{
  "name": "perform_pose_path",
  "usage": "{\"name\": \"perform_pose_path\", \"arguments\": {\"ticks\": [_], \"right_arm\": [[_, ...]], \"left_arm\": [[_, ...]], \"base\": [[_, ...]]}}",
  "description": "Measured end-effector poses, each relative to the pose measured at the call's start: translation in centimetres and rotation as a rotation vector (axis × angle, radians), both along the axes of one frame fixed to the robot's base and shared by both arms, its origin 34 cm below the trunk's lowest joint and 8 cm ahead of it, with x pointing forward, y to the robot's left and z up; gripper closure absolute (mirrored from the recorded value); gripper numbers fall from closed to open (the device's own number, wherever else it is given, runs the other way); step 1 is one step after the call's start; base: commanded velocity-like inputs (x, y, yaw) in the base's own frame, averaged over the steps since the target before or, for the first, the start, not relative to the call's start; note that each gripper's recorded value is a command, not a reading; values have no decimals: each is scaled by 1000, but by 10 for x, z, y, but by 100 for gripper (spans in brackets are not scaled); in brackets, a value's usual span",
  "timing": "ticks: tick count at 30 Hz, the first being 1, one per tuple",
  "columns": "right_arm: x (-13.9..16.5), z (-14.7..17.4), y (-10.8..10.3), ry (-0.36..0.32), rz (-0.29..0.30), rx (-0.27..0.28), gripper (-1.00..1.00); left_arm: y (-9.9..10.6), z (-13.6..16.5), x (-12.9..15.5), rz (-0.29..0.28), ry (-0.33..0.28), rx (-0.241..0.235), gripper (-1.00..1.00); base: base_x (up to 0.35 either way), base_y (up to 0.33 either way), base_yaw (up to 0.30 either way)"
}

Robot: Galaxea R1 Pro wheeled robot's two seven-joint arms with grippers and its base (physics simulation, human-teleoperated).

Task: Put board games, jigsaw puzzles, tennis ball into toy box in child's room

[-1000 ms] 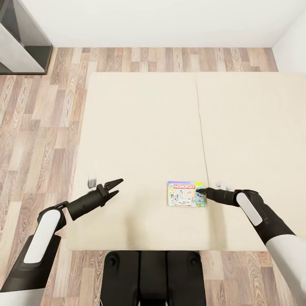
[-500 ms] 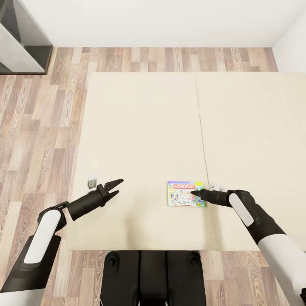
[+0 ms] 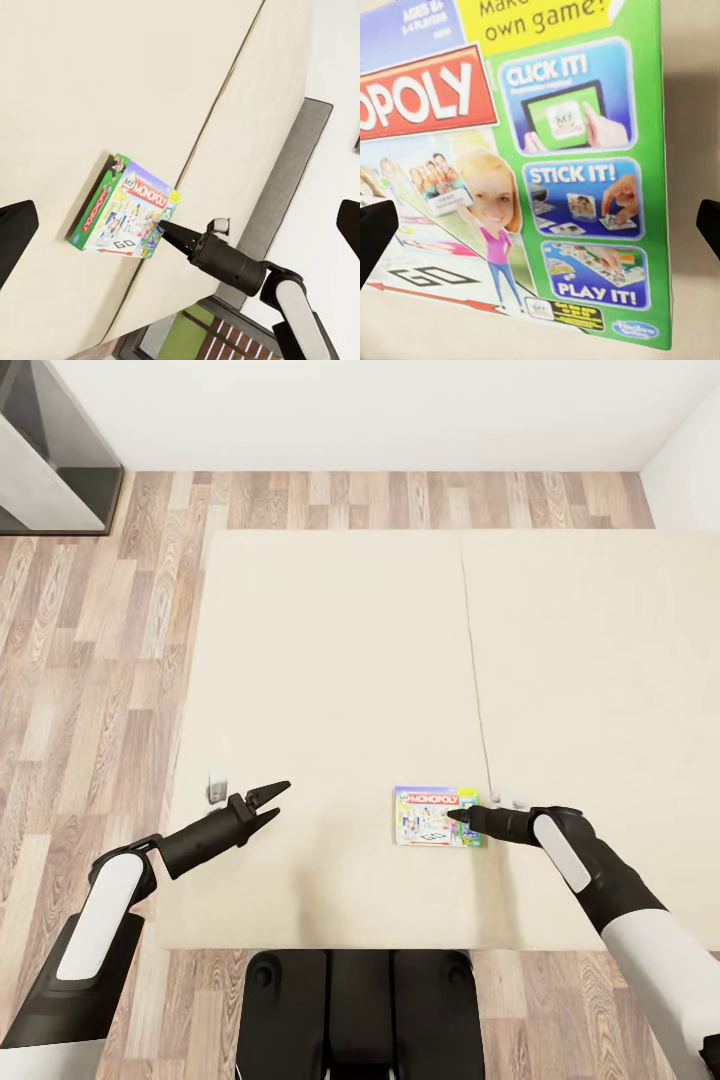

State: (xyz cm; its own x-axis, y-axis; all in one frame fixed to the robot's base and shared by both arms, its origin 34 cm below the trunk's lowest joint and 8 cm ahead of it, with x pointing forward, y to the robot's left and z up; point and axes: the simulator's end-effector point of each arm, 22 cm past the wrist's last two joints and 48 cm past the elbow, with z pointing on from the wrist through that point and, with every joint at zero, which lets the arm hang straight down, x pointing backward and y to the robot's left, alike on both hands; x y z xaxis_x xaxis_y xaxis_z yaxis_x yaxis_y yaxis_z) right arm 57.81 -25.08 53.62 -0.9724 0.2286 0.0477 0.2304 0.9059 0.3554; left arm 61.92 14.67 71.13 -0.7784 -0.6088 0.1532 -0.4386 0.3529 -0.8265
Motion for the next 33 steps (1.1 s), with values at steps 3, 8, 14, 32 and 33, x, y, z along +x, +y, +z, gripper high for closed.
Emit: {"name": "perform_pose_path", "arguments": {"ticks": [3, 8, 14, 32, 33], "right_arm": [[1, 0, 0, -1, 1, -1, -100], [2, 0, -1, -3, 0, -3, -100], [2, 0, -1, -4, -1, -4, -100], [8, 1, -4, -12, -3, -9, -100], [8, 1, -4, -12, -3, -9, -100]], "left_arm": [[0, 0, 0, 0, 0, 0, -100], [0, 0, 0, 0, 0, 0, -100], [0, 0, 0, -1, 0, 1, -100], [0, -1, 0, -1, 0, 3, -100], [0, -1, 0, -1, 0, 3, -100]], "base": [[0, 0, 0], [0, 0, 0], [0, 0, 0], [0, 0, 0], [0, 0, 0]]}}
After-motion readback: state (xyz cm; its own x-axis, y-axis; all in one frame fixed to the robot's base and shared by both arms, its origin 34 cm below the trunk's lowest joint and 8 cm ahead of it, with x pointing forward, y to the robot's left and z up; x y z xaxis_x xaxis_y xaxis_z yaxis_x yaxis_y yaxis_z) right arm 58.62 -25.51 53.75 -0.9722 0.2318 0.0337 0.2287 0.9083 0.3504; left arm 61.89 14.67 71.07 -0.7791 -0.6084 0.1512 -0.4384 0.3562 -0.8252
